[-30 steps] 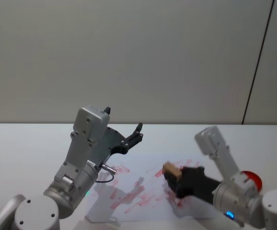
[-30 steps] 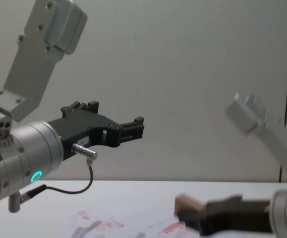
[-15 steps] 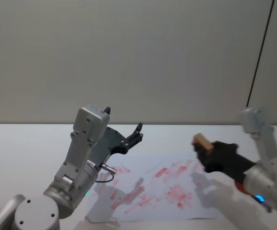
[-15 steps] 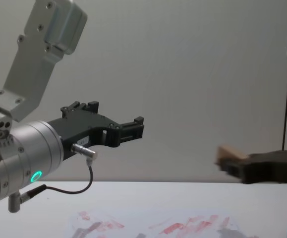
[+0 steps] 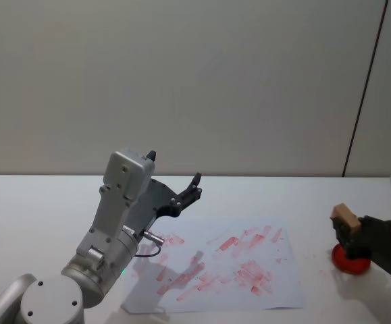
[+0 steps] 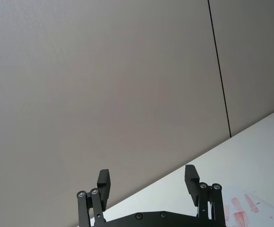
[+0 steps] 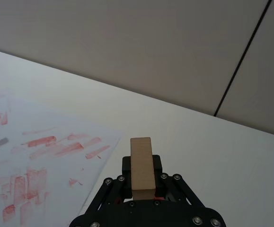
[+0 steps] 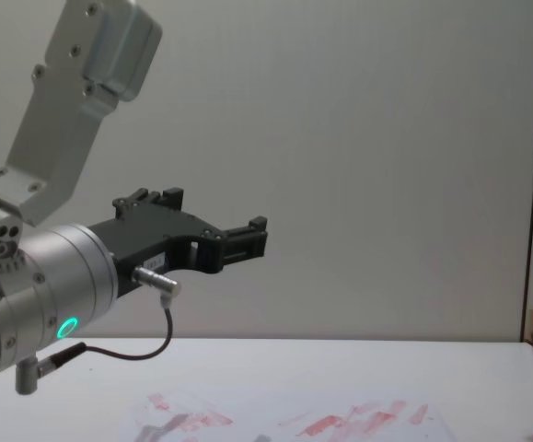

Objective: Use the one hand to pick up the stamp and affix it onto the A4 paper.

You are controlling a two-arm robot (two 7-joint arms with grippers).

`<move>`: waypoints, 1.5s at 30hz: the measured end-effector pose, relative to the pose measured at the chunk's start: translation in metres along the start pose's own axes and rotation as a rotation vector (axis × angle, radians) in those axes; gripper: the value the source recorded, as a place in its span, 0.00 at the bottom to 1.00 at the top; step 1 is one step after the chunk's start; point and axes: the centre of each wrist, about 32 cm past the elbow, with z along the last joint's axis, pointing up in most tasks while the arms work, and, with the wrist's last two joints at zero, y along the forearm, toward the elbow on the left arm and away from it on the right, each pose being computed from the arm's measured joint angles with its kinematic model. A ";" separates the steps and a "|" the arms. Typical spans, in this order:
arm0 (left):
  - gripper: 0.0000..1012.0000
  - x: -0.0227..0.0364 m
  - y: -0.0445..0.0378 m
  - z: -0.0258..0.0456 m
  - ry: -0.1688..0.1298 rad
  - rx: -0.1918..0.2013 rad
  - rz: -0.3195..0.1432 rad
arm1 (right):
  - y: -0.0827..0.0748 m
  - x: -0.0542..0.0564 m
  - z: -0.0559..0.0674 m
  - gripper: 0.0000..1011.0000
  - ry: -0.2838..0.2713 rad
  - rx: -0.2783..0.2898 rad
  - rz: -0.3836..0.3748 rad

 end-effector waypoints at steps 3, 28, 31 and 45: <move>0.99 0.0000 0.0000 0.0000 0.000 0.000 0.000 | -0.004 0.004 -0.004 0.22 -0.004 -0.017 -0.023; 0.99 0.0000 0.0000 0.0000 0.000 0.000 0.000 | -0.002 0.011 -0.021 0.22 -0.035 -0.111 -0.058; 0.99 0.0000 0.0000 0.0000 0.000 0.000 0.000 | -0.002 0.012 -0.023 0.22 -0.037 -0.119 -0.061; 0.99 0.0000 0.0000 0.0000 0.000 0.000 0.000 | 0.000 0.011 -0.026 0.22 -0.042 -0.130 -0.064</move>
